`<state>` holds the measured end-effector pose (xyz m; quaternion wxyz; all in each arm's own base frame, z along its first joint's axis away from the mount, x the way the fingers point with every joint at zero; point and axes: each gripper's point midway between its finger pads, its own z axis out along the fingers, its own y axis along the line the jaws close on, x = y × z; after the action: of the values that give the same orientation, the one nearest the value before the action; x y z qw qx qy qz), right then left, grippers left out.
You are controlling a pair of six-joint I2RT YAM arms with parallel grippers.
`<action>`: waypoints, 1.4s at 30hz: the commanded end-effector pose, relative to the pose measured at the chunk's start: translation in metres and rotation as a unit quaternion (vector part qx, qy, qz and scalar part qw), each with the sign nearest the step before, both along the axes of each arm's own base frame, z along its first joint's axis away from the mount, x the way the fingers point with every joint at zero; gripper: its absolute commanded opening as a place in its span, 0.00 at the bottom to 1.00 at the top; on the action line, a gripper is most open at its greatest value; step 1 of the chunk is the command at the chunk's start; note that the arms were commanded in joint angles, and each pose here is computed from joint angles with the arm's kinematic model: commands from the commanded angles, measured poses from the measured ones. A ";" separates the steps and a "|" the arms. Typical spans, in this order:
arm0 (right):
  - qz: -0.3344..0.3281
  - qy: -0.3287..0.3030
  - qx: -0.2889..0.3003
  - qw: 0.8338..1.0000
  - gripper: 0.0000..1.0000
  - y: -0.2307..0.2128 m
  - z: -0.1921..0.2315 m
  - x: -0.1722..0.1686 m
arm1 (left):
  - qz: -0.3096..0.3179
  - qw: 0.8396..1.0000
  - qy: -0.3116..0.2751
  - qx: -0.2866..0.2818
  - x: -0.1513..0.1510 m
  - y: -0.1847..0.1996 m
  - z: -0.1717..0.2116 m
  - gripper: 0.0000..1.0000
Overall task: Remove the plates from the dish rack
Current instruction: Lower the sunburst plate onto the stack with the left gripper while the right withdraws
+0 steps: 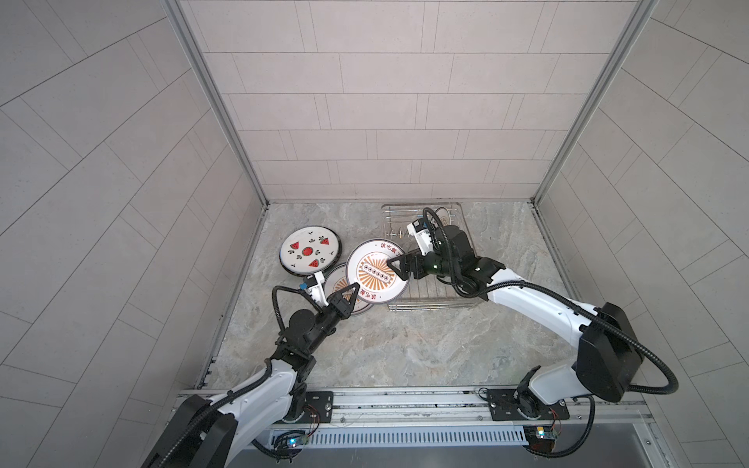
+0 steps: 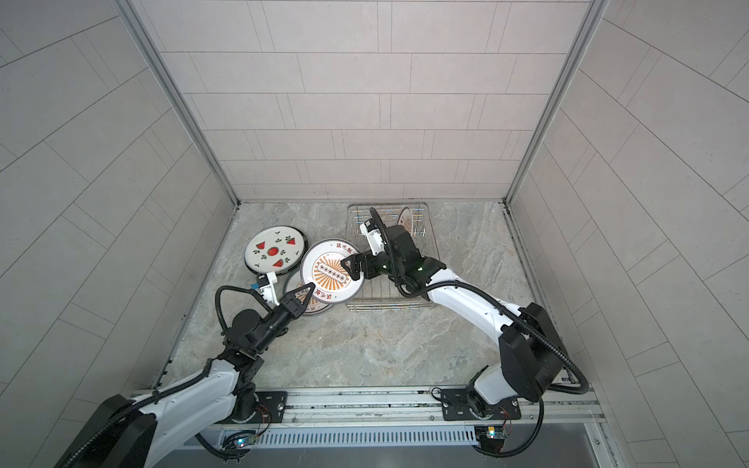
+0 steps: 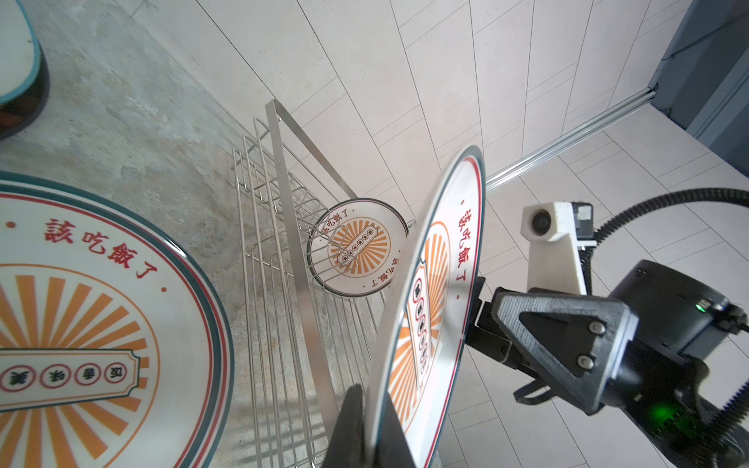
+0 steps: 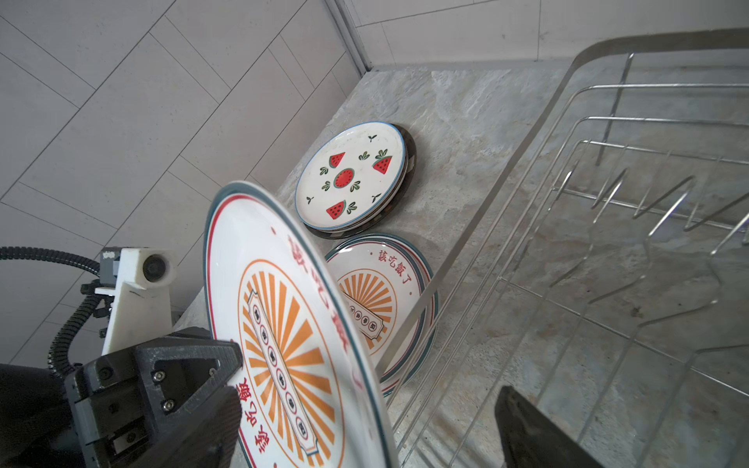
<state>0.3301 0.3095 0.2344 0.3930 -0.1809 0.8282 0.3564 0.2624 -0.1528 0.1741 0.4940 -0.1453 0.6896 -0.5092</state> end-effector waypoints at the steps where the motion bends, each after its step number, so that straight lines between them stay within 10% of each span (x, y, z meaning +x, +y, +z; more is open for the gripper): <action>1: -0.026 -0.055 -0.011 0.998 1.00 -0.007 0.020 -0.004 | 0.033 0.999 -0.018 -0.006 0.002 0.011 0.009 0.00; 21: 0.007 -0.124 -0.074 0.990 0.99 0.042 0.016 -0.036 | 0.228 0.971 0.064 0.005 -0.003 0.090 -0.024 0.00; 42: 0.046 -0.105 -0.094 0.989 0.99 0.084 -0.008 -0.036 | 0.259 0.945 0.197 0.001 0.000 0.094 -0.064 0.00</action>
<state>0.2935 0.3863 0.2154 0.4314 -0.2865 0.8118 0.2699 0.2544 -0.0582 0.0883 0.4603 -0.3971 0.7324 -0.3066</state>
